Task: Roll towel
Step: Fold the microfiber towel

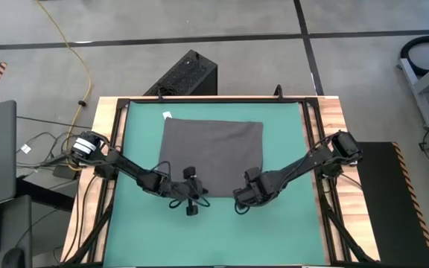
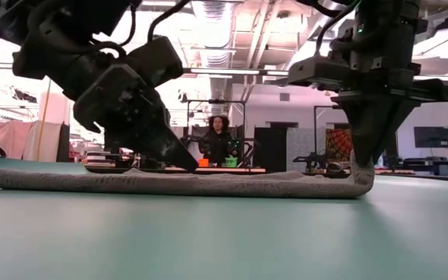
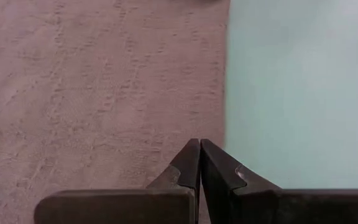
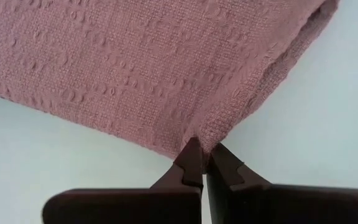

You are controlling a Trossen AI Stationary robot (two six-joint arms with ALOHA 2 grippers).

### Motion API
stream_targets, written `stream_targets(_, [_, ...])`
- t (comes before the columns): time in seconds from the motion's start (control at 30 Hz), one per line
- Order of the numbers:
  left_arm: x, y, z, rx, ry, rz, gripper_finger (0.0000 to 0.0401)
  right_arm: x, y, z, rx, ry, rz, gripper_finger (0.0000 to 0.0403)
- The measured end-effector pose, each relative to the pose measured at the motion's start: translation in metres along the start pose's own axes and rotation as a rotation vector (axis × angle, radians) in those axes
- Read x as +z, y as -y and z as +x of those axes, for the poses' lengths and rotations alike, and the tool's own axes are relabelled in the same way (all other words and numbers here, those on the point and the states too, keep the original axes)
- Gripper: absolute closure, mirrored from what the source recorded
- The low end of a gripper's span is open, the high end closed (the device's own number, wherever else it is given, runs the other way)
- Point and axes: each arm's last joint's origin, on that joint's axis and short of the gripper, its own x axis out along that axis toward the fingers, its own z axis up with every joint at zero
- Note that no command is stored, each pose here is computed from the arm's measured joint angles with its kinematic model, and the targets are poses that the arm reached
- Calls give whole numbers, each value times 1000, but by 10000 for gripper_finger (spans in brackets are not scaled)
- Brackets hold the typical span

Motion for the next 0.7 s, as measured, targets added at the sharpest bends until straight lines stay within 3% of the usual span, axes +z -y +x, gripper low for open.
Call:
stream_targets(0.47, [-25,8,18,-49,-65,-52,401,0,0,-1,0,-3,-20,386])
stream_targets(0.7, [-24,9,18,-72,-63,-74,401,7,-18,-26,87,10,-93,386])
